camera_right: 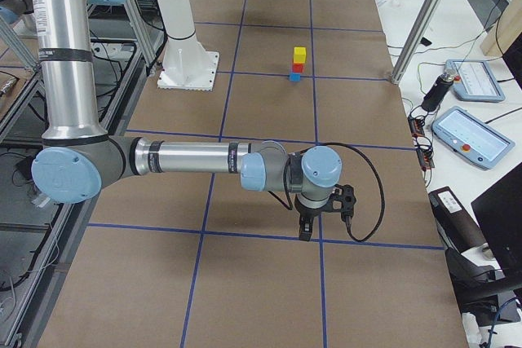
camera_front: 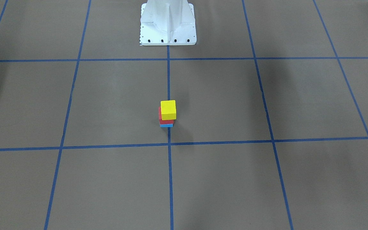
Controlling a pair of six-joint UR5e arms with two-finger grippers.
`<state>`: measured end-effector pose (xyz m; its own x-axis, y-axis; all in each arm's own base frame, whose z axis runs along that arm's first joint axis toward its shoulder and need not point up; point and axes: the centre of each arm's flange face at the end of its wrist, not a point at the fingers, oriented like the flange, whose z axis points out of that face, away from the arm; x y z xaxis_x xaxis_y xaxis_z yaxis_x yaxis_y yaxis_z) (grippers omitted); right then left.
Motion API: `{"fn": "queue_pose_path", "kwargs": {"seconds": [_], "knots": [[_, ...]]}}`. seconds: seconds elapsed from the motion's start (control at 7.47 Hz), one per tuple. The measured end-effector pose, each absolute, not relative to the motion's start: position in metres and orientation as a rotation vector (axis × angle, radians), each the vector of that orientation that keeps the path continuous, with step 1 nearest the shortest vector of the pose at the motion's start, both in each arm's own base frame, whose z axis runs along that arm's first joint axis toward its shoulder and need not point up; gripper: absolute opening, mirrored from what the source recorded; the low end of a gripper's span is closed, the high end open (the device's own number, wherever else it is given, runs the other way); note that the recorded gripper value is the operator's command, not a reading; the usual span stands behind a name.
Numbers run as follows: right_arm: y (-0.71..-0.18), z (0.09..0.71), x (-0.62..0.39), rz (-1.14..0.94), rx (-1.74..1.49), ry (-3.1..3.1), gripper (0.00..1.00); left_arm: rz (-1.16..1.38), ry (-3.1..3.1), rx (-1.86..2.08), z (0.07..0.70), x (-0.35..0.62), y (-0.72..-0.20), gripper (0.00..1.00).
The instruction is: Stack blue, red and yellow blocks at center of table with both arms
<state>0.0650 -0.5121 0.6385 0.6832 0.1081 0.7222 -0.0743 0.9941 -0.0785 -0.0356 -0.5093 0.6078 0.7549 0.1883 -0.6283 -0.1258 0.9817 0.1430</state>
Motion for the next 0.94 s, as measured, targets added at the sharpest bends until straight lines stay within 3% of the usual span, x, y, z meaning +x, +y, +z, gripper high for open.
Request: {"fn": "queue_pose_path", "kwargs": {"seconds": [0.94], "knots": [[-0.5123, 0.6327, 0.0676, 0.070, -0.040, -0.815, 1.00, 0.169, 0.694, 0.088, 0.6106, -0.0350, -0.5093, 1.00]]}}
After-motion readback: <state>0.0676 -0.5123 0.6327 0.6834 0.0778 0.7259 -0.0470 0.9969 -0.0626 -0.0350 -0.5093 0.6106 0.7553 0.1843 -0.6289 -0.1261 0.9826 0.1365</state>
